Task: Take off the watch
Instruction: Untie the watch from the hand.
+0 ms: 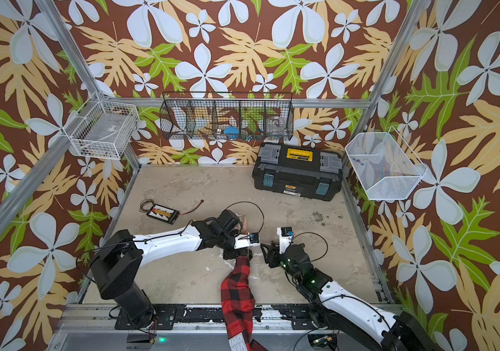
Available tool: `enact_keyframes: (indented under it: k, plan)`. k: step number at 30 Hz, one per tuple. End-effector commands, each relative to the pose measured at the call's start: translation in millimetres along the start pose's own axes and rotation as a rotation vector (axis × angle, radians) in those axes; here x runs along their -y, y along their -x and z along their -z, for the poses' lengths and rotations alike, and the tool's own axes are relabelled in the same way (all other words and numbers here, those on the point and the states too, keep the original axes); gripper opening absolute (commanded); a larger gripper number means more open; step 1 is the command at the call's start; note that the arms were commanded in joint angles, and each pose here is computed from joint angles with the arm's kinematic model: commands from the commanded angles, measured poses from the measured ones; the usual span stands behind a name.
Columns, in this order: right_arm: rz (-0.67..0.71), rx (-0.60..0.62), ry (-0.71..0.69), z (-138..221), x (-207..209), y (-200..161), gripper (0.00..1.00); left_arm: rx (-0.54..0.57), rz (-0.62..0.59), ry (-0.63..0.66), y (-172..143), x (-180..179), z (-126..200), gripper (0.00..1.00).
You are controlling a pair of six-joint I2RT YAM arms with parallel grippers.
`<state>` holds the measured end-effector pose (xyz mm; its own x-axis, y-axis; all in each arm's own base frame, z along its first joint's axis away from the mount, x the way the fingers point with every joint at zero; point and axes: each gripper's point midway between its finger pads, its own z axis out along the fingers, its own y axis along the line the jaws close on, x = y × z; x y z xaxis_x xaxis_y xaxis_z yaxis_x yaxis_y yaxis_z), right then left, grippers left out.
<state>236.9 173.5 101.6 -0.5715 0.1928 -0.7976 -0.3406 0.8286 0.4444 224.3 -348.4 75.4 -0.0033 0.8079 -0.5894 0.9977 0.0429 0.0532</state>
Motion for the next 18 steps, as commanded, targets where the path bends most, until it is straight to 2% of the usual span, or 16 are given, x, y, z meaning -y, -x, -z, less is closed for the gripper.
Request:
enact_keyframes:
  k: [1,5,10,18]
  plan:
    - [0.003,0.022,0.021,0,-5,6,0.57,-0.030,0.016,-0.027,-7,4,-4,0.34]
    - [0.003,0.024,0.024,0,-5,5,0.57,-0.046,0.023,-0.027,-11,3,-8,0.34]
    - [0.017,0.021,0.032,-1,-6,4,0.57,-0.054,0.019,-0.012,-13,2,-6,0.26]
    - [0.140,0.039,0.096,-8,-17,3,0.54,-0.030,0.047,0.022,-8,-6,0,0.21]
